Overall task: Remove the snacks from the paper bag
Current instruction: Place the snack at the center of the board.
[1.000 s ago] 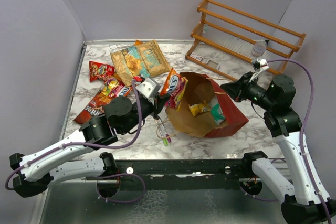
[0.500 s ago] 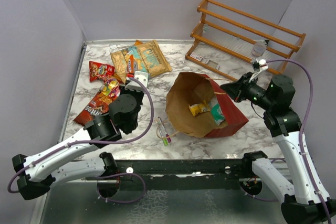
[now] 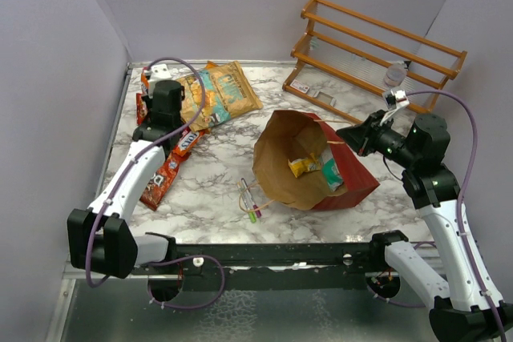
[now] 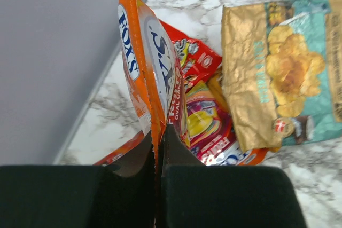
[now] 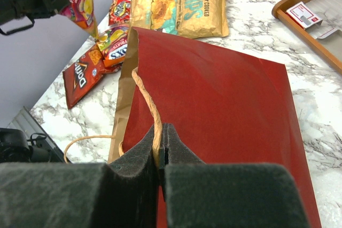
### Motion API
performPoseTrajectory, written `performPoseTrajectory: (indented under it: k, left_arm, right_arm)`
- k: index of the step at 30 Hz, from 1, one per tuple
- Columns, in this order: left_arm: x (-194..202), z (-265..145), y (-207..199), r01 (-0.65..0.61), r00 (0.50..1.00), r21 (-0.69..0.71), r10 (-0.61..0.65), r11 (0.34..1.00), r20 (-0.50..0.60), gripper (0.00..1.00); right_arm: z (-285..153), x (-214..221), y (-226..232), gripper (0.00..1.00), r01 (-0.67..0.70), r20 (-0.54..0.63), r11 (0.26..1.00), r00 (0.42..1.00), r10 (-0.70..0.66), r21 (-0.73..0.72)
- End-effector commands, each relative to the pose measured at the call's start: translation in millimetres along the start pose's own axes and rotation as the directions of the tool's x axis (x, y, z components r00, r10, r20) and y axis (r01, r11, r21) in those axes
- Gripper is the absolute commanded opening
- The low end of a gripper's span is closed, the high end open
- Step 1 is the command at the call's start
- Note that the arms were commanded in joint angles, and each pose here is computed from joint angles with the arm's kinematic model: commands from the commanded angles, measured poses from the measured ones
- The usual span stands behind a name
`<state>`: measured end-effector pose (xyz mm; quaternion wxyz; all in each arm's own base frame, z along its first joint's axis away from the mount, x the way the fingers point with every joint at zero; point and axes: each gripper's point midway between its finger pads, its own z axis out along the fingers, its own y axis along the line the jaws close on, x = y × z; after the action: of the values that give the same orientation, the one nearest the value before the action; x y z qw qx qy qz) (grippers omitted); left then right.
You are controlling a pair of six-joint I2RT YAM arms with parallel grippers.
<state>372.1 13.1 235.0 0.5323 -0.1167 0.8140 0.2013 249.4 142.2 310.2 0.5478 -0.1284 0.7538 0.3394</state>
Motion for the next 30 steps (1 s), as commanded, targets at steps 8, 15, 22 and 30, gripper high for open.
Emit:
performPoseTrajectory:
  k: [8,15,22,30]
  left_arm:
    - [-46,42,-25,0.56,0.825,0.256,-0.558,0.788,-0.088,0.0]
    - [-12,68,-26,0.662,0.748,0.243,-0.642,0.709,-0.168,0.0]
    - [40,82,-20,0.687,0.725,0.184,-0.648,0.703,-0.232,0.0]
    - [51,76,-8,0.704,0.704,0.147,-0.658,0.695,-0.266,0.47]
  right_arm:
    - [-2,2,-3,0.01,0.008,0.001,1.0,1.0,-0.008,0.024]
    - [-1,1,-3,0.01,0.009,0.001,1.0,1.0,-0.009,0.019]
    - [-2,2,-3,0.01,0.008,0.0,1.0,1.0,-0.008,0.021]
    - [-1,1,-2,0.01,0.004,0.0,1.0,1.0,-0.004,0.013]
